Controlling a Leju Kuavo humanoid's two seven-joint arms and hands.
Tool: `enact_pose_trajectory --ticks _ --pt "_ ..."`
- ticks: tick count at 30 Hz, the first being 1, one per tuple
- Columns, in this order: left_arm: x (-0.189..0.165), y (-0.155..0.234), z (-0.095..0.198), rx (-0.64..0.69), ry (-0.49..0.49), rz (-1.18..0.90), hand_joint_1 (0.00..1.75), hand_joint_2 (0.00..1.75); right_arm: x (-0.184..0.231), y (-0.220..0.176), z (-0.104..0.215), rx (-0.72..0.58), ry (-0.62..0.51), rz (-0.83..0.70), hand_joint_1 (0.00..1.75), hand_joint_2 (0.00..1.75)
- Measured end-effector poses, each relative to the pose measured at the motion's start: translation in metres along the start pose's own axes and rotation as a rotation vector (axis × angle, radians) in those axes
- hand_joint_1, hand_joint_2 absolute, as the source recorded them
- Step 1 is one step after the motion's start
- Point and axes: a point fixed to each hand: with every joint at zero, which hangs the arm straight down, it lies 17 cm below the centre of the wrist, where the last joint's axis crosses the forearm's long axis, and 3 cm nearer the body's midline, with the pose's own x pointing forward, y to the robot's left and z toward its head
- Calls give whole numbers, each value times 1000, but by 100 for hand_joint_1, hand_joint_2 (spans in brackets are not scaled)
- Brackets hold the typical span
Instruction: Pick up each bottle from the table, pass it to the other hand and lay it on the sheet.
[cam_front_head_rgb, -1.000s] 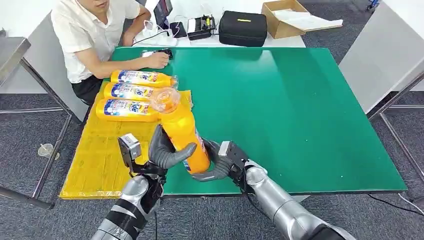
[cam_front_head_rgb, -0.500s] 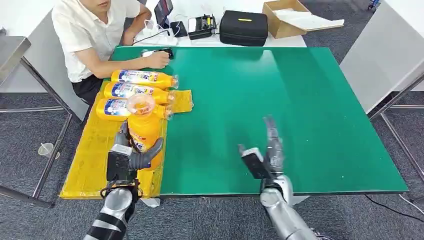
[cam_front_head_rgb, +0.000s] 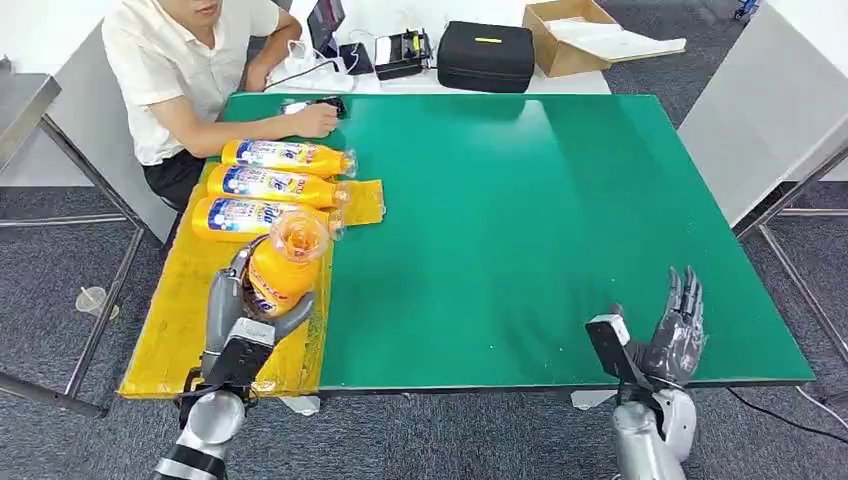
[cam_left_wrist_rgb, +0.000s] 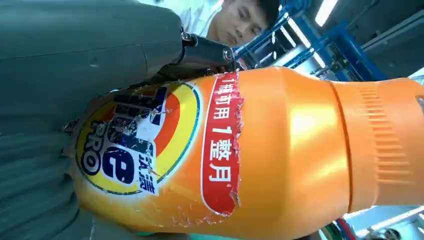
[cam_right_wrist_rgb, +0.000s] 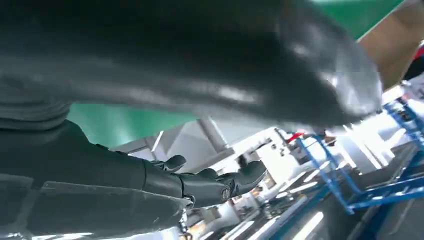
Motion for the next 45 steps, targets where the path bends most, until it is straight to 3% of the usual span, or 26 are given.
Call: enact_pose_trajectory --ticks 3,5,8,11,12,14,17,18,20,21,22,30,45 --pt "-1 -7 -2 -66 -69 -272 175 175 0 0 0 -25 36 -67 0 0" --pt "-21 -24 1 -176 -77 -417 175 175 10 8 -3 -22 36 -123 0 0" --pt "-52 -44 9 -292 -83 -534 175 175 28 22 -6 -2 9 -184 0 0" --pt "-80 -65 20 -427 -83 -608 145 175 46 36 -10 27 -20 -234 0 0" --pt "-87 -71 23 -471 -83 -625 154 175 51 40 -12 33 -29 -248 0 0" --pt "-103 -85 32 -572 -75 -661 143 175 62 47 -14 51 -49 -275 0 0" --pt "-121 -97 39 -679 -83 -720 141 175 78 58 -18 84 -82 -313 0 0" --pt "-124 -98 39 -697 -81 -727 91 175 83 61 -19 90 -89 -327 0 0" --pt "-130 -100 39 -723 -74 -737 31 175 93 65 -21 98 -103 -343 0 0" --pt "-132 -100 38 -731 -73 -741 9 175 96 66 -21 101 -104 -353 0 0" --pt "-135 -101 39 -740 -67 -743 0 175 99 69 -21 110 -106 -366 0 0" --pt "-154 -109 49 -861 52 -659 0 175 112 78 -18 141 -111 -415 0 0" --pt "-156 -108 47 -887 69 -635 0 175 117 82 -16 153 -121 -424 0 0"
